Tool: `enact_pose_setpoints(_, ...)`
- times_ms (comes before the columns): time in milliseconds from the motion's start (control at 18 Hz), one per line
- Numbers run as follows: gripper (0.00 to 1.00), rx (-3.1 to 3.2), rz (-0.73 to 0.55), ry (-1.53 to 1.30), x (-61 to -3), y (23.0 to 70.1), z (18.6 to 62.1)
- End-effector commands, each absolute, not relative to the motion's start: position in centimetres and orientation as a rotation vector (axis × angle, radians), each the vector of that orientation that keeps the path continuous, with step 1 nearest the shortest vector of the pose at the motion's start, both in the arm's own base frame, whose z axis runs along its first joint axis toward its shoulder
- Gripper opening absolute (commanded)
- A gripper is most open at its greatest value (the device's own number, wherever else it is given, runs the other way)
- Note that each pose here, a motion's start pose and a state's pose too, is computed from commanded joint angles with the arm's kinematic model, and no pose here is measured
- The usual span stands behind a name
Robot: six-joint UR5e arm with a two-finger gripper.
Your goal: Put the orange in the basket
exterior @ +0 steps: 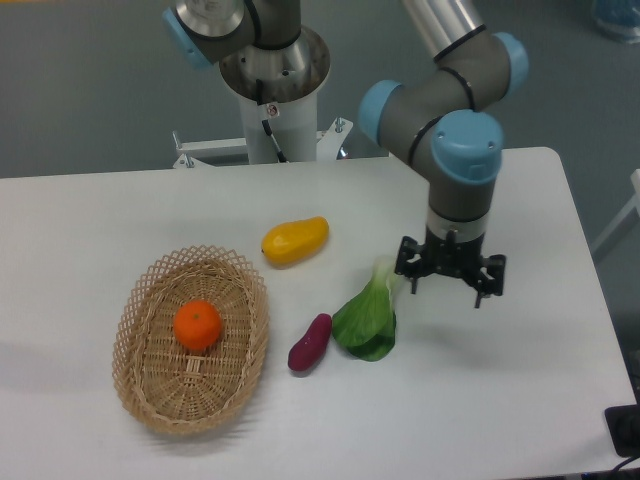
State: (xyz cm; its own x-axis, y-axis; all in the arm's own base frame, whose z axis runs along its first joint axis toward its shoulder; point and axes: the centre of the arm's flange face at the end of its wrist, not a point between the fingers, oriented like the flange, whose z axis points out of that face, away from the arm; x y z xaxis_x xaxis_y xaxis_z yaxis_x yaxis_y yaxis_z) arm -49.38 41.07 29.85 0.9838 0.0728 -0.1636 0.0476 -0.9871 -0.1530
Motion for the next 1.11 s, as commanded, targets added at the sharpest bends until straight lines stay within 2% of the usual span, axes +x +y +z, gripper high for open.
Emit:
enact_pose_setpoints(278,1.0,-2.99,0.275,0.059,-50.9,39.2,30.0)
enact_pose_setpoints(778,1.0,-2.994,0.295,0.093,-52.0,37.8,30.6)
enact_pose_setpoints(1111,1.0,-3.029,0.283,0.138,-51.3,37.3,29.3)
